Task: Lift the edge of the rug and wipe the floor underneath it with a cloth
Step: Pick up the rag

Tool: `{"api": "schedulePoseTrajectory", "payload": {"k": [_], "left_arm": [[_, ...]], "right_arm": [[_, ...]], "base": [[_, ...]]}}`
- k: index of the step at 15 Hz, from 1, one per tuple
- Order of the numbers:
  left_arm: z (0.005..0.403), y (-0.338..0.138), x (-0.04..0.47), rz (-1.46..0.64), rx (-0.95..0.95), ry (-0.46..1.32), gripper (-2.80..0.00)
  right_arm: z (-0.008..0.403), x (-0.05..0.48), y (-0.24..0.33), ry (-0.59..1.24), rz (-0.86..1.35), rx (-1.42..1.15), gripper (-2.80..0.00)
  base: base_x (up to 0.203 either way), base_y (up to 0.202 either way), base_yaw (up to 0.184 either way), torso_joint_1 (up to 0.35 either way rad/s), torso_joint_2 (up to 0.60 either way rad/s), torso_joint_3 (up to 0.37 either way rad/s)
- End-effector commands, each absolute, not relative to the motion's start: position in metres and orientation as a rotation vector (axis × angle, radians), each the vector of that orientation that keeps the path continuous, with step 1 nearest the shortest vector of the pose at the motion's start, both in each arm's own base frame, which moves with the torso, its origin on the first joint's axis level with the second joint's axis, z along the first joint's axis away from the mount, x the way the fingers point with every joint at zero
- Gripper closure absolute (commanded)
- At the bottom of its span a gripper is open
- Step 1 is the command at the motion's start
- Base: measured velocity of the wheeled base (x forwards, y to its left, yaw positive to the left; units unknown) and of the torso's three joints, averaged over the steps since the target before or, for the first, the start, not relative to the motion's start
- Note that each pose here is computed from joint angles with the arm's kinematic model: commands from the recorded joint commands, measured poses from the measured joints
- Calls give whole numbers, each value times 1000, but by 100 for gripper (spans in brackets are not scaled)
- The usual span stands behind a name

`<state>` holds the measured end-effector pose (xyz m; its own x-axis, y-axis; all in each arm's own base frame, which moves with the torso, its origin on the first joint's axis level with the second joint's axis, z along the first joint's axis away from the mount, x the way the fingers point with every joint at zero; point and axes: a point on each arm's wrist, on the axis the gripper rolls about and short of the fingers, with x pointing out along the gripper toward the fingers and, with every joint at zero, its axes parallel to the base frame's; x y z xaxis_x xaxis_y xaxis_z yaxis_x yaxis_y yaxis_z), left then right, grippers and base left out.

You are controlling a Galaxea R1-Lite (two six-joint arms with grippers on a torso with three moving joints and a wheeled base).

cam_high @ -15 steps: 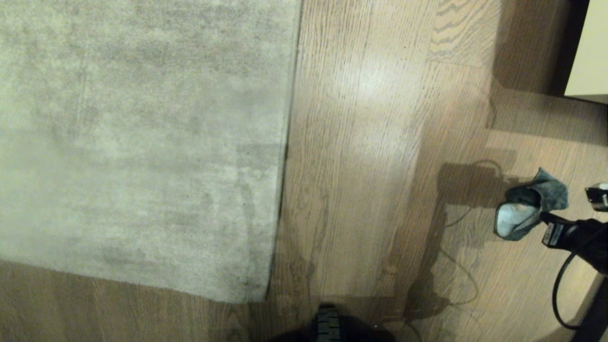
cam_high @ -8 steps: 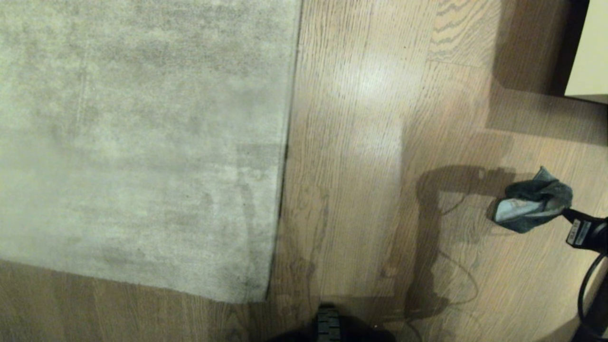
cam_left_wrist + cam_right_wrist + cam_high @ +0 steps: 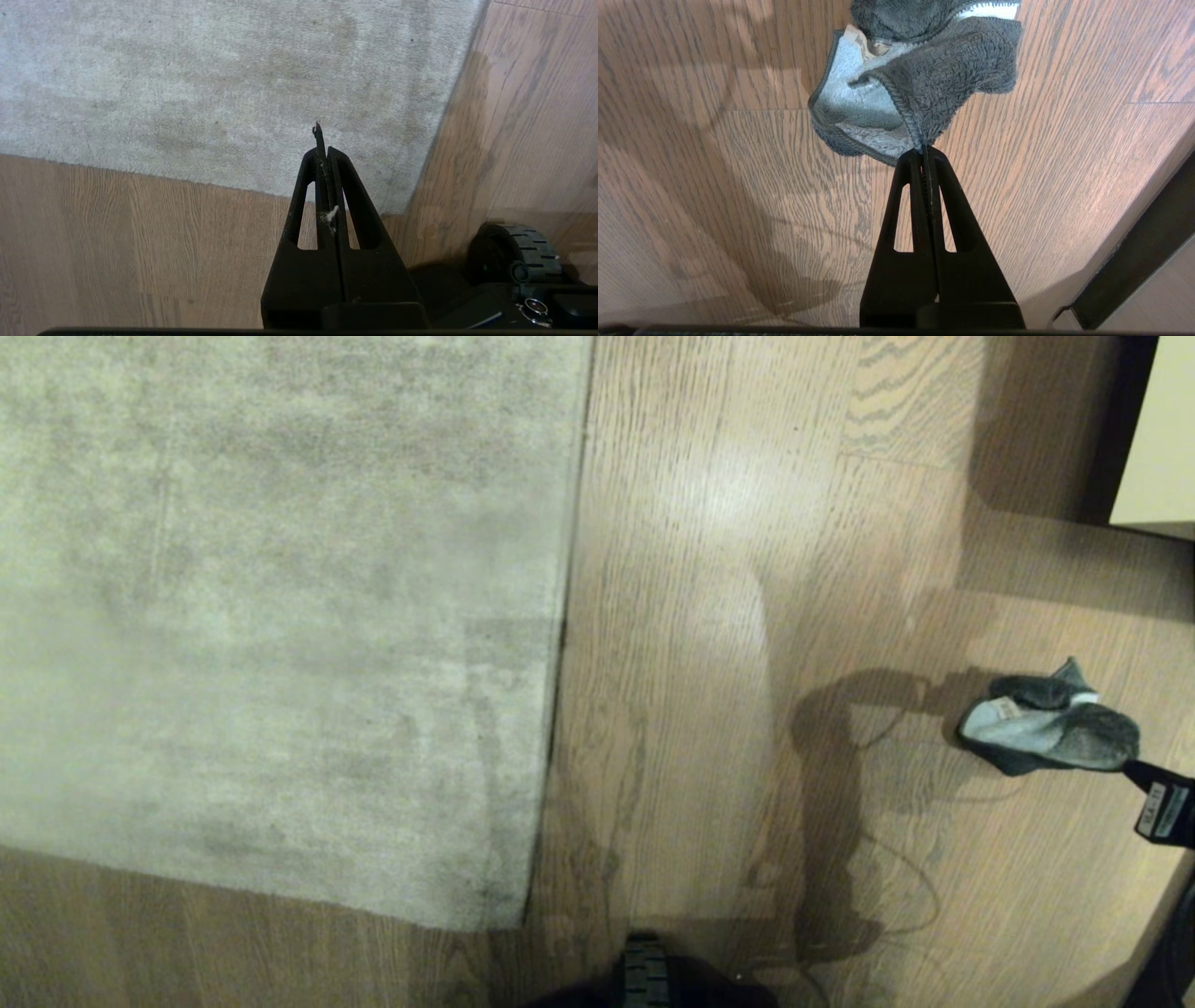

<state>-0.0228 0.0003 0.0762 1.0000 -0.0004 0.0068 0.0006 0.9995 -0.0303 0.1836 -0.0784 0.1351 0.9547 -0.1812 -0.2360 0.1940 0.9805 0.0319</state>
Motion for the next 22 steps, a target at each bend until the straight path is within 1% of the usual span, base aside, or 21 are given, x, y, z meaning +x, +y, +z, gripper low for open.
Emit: {"api": "schedulePoseTrajectory", "payload": {"k": [1,2,3,8,10,14,22], "left_arm": [[76,0,-23,0,-31,-6,0],[76,0,-23,0,-31,-6,0],[76,0,-23,0,-31,-6,0],[76,0,-23,0,-31,-6,0],[76,0,-23,0,-31,-6,0],[76,0,-23,0,-31,-6,0],[76,0,-23,0,-31,-6,0]], "right_arm": [[134,184,-78,235,-189,54,0],[133,185,-79,241,-189,55,0],[131,186,-80,250,-189,58,-280],[123,192,-81,283,-177,68,-280],[118,195,-82,301,-138,80,-280],[100,205,-85,367,-94,74,-280],[86,245,-91,201,-28,3,-280]], "base": [[0,0,0,0,0,0],[0,0,0,0,0,0],[0,0,0,0,0,0],[0,0,0,0,0,0],[0,0,0,0,0,0],[0,0,0,0,0,0],[0,0,0,0,0,0]]}}
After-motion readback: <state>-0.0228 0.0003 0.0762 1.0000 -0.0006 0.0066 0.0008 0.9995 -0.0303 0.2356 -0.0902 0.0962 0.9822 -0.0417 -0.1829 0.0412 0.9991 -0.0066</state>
